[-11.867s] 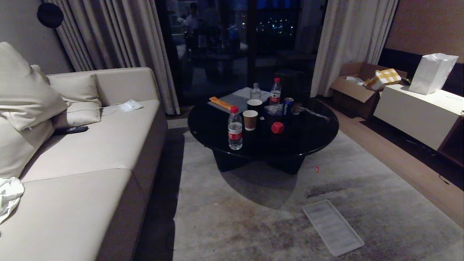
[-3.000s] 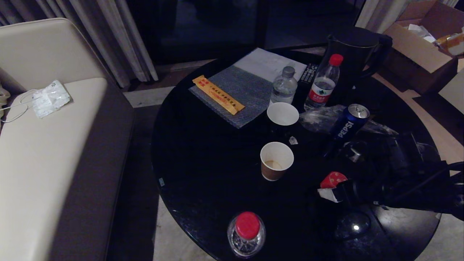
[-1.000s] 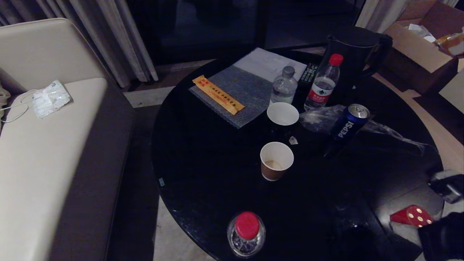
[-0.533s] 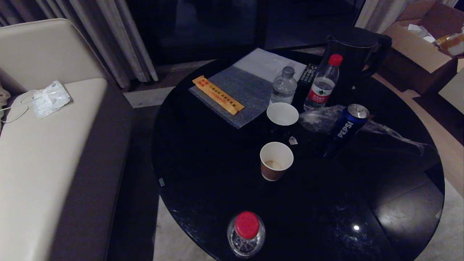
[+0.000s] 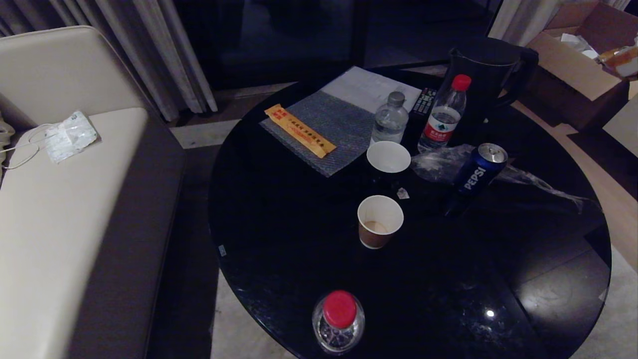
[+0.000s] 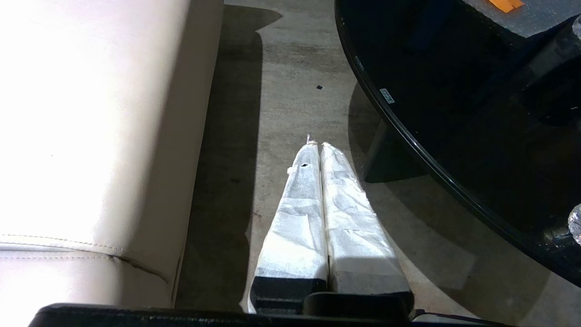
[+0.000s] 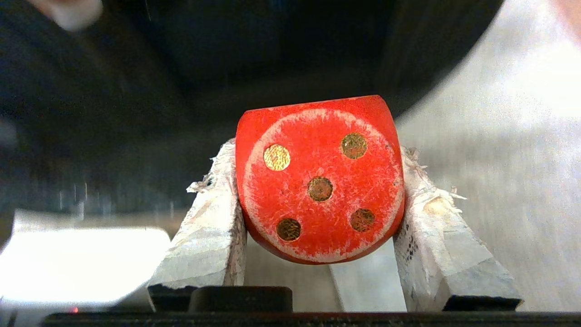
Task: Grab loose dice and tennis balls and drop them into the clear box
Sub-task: Put the toys in the box
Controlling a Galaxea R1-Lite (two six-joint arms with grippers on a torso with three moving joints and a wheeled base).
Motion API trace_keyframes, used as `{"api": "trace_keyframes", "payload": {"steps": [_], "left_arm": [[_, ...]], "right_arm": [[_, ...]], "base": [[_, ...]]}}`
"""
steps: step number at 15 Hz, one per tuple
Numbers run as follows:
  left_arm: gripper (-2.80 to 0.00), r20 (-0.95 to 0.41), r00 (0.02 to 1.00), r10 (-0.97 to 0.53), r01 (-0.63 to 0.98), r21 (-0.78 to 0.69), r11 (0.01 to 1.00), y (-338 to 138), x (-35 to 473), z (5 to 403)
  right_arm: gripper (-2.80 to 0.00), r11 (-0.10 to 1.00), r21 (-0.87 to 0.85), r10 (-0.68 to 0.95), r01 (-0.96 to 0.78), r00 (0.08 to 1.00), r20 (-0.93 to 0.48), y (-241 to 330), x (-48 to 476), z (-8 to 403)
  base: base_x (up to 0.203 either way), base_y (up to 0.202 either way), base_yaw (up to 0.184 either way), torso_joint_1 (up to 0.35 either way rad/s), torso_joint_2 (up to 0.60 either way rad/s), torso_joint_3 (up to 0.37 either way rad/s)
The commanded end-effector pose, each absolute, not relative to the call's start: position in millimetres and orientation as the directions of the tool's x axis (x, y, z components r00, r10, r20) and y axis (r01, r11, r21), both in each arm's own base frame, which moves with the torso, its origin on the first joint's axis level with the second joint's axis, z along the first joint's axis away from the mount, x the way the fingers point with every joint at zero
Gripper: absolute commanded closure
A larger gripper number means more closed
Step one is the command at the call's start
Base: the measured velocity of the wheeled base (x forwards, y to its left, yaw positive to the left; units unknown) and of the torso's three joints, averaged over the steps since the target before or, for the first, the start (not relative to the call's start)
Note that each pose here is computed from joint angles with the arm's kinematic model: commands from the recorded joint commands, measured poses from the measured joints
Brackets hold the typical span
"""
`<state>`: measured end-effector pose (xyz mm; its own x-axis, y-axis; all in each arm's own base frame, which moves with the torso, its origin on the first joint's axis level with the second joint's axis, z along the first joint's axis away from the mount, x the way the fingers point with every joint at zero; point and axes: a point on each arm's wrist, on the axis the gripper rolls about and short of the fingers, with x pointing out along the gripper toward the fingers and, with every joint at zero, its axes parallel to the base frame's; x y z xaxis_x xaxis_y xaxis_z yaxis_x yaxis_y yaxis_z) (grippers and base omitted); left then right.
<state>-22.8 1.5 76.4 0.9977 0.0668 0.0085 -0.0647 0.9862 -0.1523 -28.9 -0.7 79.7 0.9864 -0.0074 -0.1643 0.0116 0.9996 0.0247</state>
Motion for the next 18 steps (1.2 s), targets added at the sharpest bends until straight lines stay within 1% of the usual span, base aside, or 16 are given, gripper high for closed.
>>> {"api": "trace_keyframes", "payload": {"steps": [1, 4, 6, 18], "left_arm": [[0.00, 0.008, 0.998, 0.067, -0.065, -0.153, 0.986, 1.5, -22.7, 76.5], [0.00, 0.009, 0.998, 0.067, -0.065, -0.153, 0.986, 1.5, -22.9, 76.4], [0.00, 0.009, 0.998, 0.067, -0.065, -0.153, 0.986, 1.5, -22.8, 76.4], [0.00, 0.008, 0.998, 0.067, -0.065, -0.153, 0.986, 1.5, -22.7, 76.5]], "right_arm": [[0.00, 1.000, -0.007, -0.002, 0.001, 1.000, -0.020, -0.5, -23.8, 75.9], [0.00, 1.000, -0.012, 0.011, -0.011, 1.000, -0.015, -0.3, -23.4, 75.7], [0.00, 0.999, 0.038, 0.008, -0.007, 1.000, -0.014, -0.3, -23.4, 75.9], [0.00, 0.999, 0.040, 0.006, -0.006, 1.000, -0.015, -0.3, -23.3, 75.5]], "base": [[0.000, 0.000, 0.000, 0.000, 0.00, 0.000], [0.000, 0.000, 0.000, 0.000, 0.00, 0.000], [0.000, 0.000, 0.000, 0.000, 0.00, 0.000], [0.000, 0.000, 0.000, 0.000, 0.00, 0.000]]}}
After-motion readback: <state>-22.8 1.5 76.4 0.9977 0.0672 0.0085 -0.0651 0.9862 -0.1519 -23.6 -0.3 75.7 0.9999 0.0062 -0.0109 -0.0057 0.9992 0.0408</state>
